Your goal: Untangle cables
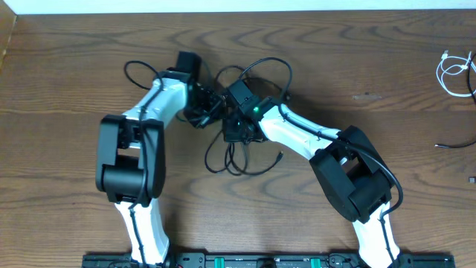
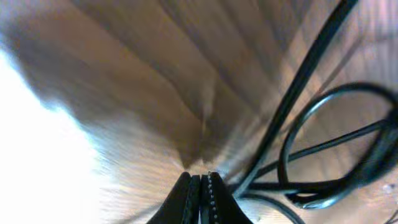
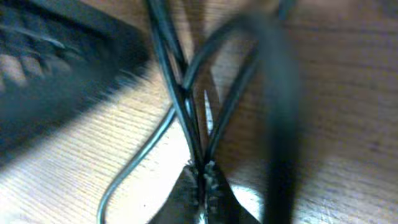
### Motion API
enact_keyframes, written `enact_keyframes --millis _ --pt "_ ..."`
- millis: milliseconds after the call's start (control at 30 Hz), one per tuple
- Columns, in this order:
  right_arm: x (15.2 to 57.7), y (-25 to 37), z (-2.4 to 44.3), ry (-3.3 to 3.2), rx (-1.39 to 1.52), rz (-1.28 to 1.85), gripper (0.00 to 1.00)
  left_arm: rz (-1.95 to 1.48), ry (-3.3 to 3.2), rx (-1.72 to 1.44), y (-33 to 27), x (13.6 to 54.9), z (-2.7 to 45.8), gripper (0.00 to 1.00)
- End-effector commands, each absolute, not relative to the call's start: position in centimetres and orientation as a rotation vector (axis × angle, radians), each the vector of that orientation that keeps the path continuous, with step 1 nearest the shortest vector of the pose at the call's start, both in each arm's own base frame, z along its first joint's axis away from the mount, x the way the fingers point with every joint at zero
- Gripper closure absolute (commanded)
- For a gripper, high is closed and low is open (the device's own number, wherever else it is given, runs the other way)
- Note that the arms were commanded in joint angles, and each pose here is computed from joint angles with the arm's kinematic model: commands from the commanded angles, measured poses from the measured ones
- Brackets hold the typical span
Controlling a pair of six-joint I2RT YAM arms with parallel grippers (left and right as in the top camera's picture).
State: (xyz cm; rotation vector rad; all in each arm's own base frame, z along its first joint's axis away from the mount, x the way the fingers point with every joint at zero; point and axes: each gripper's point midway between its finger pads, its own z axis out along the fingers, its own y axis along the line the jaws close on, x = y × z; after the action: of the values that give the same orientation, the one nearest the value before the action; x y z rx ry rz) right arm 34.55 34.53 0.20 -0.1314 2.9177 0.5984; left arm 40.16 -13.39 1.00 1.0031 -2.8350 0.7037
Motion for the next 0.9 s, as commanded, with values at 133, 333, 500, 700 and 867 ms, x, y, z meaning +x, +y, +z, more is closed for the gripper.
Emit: enact_keyframes --millis 133,333,500,700,867 --pt "33.6 32.7 -3.3 3.021 -0.114 0.545 0.99 0.752 -2.914 1.035 -4.7 42.3 1.2 0.92" --pt "37.0 28.7 0.2 3.020 -0.233 0.479 0.99 0.567 -2.880 1.164 2.3 40.0 0.3 0.92" --pt "39.9 24.6 5.2 2.992 -0.343 0.363 0.99 0.459 -2.916 1.102 3.4 39.2 -0.1 0.92" --pt "42.3 21.7 12.5 2.824 -0.414 0.315 0.99 0.442 -2.977 1.102 3.9 39.8 1.2 0.93" --pt "43.6 17.0 17.9 2.717 -0.294 0.314 0.99 0.468 -3.162 1.120 4.7 41.6 7.2 0.93"
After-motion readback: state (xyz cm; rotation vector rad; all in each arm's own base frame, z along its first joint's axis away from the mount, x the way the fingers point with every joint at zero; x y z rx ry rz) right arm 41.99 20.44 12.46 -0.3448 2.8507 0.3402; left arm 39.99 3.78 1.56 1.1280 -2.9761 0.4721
